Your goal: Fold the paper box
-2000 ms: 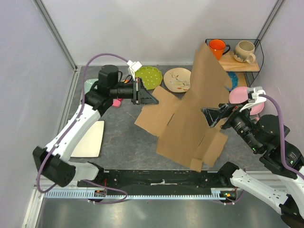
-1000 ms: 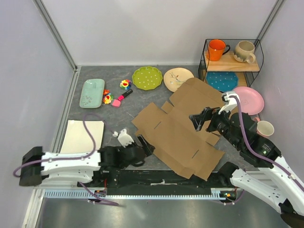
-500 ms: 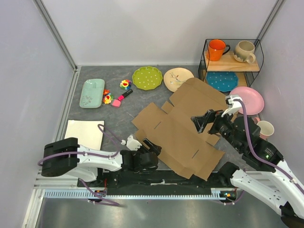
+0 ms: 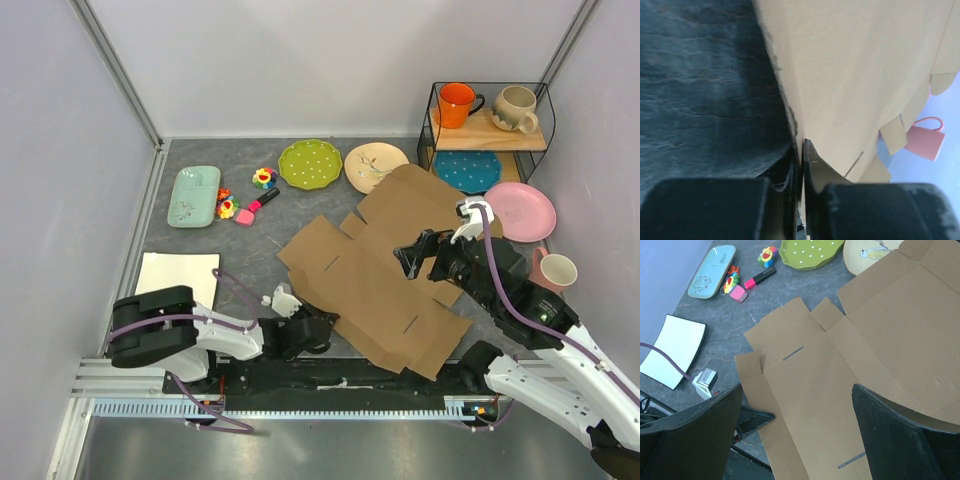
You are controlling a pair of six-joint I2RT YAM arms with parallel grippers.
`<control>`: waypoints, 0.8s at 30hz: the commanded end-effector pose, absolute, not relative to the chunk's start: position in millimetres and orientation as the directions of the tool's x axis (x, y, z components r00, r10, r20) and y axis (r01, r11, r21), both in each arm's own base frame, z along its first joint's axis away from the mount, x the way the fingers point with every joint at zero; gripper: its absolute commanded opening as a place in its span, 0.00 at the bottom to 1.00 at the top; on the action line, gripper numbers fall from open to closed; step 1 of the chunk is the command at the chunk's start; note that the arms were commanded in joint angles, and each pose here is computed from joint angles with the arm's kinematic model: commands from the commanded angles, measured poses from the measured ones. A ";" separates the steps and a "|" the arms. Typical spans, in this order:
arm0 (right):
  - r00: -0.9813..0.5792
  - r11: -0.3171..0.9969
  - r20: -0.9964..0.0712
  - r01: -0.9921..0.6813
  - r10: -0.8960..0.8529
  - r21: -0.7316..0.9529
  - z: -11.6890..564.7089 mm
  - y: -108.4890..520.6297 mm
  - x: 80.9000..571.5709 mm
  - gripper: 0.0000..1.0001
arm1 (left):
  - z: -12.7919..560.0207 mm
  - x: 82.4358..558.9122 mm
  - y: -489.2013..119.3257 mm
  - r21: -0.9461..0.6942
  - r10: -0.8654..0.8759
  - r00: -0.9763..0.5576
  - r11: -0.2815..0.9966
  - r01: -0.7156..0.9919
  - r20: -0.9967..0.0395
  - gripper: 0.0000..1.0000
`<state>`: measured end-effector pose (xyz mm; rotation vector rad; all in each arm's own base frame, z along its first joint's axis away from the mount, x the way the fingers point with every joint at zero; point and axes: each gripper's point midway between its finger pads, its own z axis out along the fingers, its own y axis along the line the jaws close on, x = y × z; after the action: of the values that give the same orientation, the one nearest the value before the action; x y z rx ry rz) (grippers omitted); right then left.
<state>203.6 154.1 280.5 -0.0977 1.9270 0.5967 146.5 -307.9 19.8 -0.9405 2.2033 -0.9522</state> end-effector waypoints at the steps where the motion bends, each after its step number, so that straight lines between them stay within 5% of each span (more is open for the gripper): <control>1: -0.400 0.862 -0.890 -0.348 0.220 0.369 292.3 156.9 207.2 0.98 | 37.0 153.7 -302.6 -0.775 -0.717 -0.629 0.568 -0.278 -0.300 0.02; 11: -0.296 0.846 -0.917 -0.383 0.266 0.369 364.7 143.8 198.7 0.98 | 226.8 178.6 -277.4 -0.682 -0.500 -0.541 0.703 0.203 -0.677 0.02; 16: -0.279 0.808 -0.923 -0.459 0.264 0.369 396.4 149.7 187.7 0.98 | 303.1 189.6 -270.9 -0.655 -0.436 -0.521 0.659 0.370 -0.734 0.02; 24: -0.276 0.732 -0.918 -0.555 0.286 0.395 430.8 160.5 170.8 0.98 | 371.9 173.2 -306.4 -0.681 -0.231 -0.648 0.374 0.629 -0.725 0.02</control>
<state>181.1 157.6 415.2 -0.1800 1.6916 0.7699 210.3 -271.4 334.7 -0.0682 1.8656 -1.1567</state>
